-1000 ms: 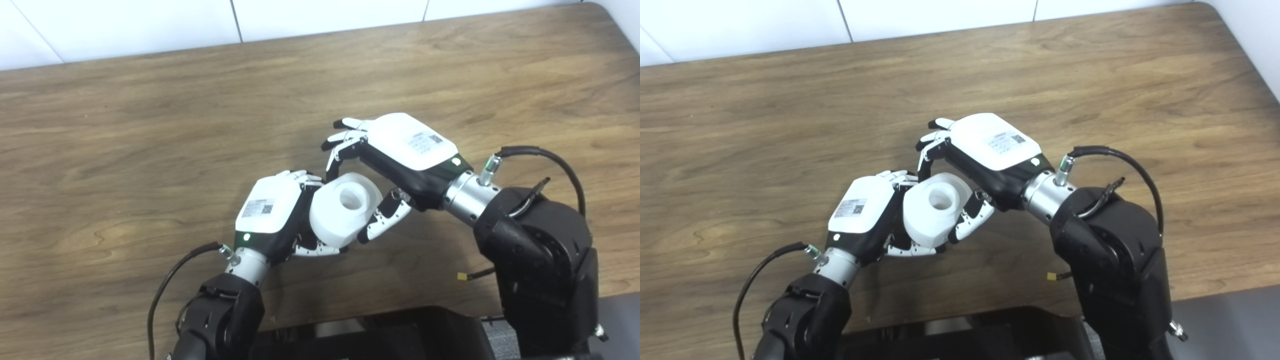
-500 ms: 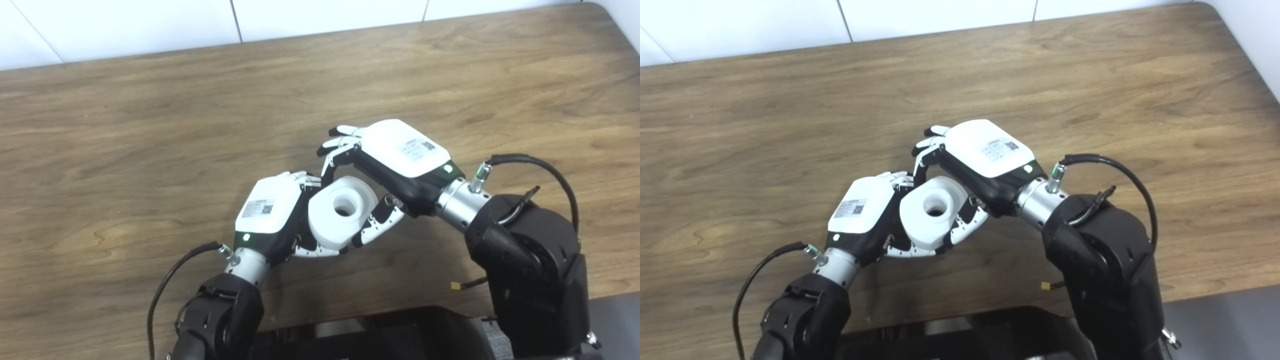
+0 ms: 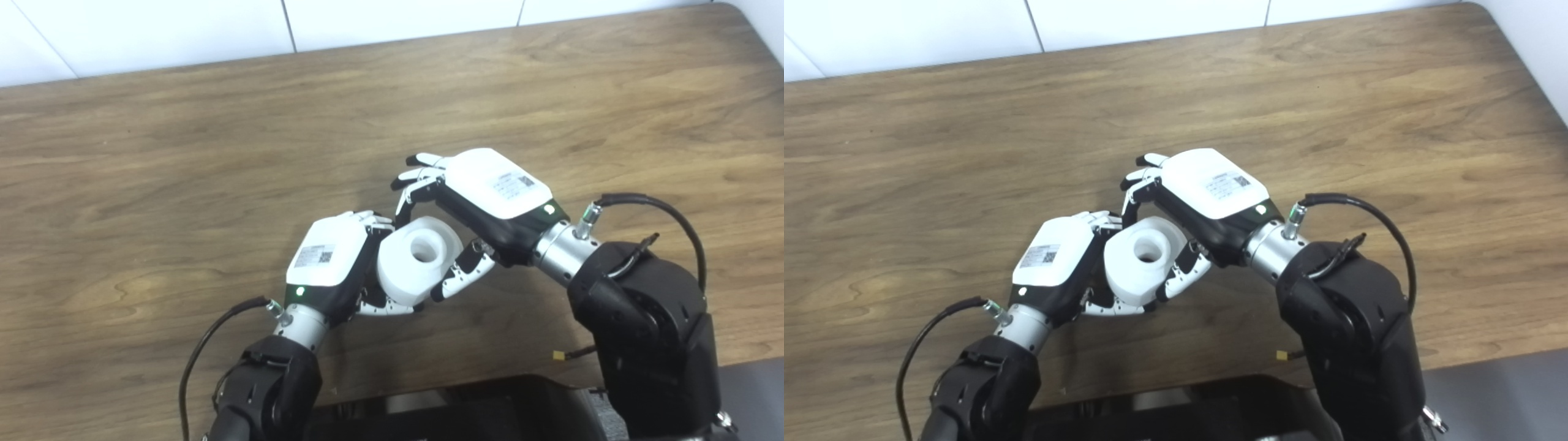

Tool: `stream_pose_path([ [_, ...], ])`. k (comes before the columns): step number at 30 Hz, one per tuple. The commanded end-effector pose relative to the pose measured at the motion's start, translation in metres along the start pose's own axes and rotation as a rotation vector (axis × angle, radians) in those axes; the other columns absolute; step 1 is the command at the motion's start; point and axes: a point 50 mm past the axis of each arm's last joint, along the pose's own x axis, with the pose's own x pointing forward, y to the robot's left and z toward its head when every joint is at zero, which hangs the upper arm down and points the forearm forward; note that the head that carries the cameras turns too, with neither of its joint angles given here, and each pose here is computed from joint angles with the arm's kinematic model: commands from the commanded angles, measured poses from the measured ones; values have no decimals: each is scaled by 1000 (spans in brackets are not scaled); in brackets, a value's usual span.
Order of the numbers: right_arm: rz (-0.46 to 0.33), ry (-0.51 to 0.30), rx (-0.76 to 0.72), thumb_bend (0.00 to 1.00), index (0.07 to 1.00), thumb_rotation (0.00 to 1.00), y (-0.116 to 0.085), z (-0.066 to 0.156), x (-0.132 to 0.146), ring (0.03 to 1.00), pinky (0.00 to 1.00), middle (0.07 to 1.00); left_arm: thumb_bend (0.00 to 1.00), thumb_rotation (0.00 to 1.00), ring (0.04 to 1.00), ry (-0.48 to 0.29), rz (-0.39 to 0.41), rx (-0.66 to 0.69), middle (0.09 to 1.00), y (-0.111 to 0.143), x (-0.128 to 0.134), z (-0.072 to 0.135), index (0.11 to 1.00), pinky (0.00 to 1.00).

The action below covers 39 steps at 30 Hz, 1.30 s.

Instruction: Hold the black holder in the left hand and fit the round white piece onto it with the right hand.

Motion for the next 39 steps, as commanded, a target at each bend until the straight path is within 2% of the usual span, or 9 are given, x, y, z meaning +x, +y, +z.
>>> stream_pose_path([
  [1,-8,-24,-26,521,486,156,-1,3,0,928,876,826,512,51,861,-9,7,17,776,4,-1,4,490,884],
  [7,-14,-24,-25,521,492,165,-3,3,0,928,879,825,513,50,861,-7,4,20,777,4,-1,4,490,883],
  [8,-16,-25,-24,739,555,296,-3,3,0,926,876,824,513,49,862,-7,3,20,778,4,0,4,490,885],
  [9,-17,-24,-22,812,576,340,-4,3,0,925,875,824,513,49,862,-6,4,17,778,4,0,4,490,886],
  [11,-18,-24,-20,900,607,384,-5,4,0,924,874,826,514,49,860,-5,5,15,777,4,-1,5,489,885],
  [14,-12,-32,-24,955,651,426,-6,5,-1,927,874,836,514,50,860,-4,4,17,777,4,-1,5,489,885],
  [18,3,-36,-46,996,714,433,-8,6,-2,939,877,866,513,50,862,-5,4,16,776,4,-1,4,489,884],
  [26,46,-53,-86,1000,835,453,-15,8,-4,990,911,930,513,51,862,-5,2,19,779,4,0,4,489,886],
  [39,49,-70,-109,1000,855,453,-31,9,-7,1000,949,947,513,52,859,-7,5,21,778,4,1,3,490,880],
])
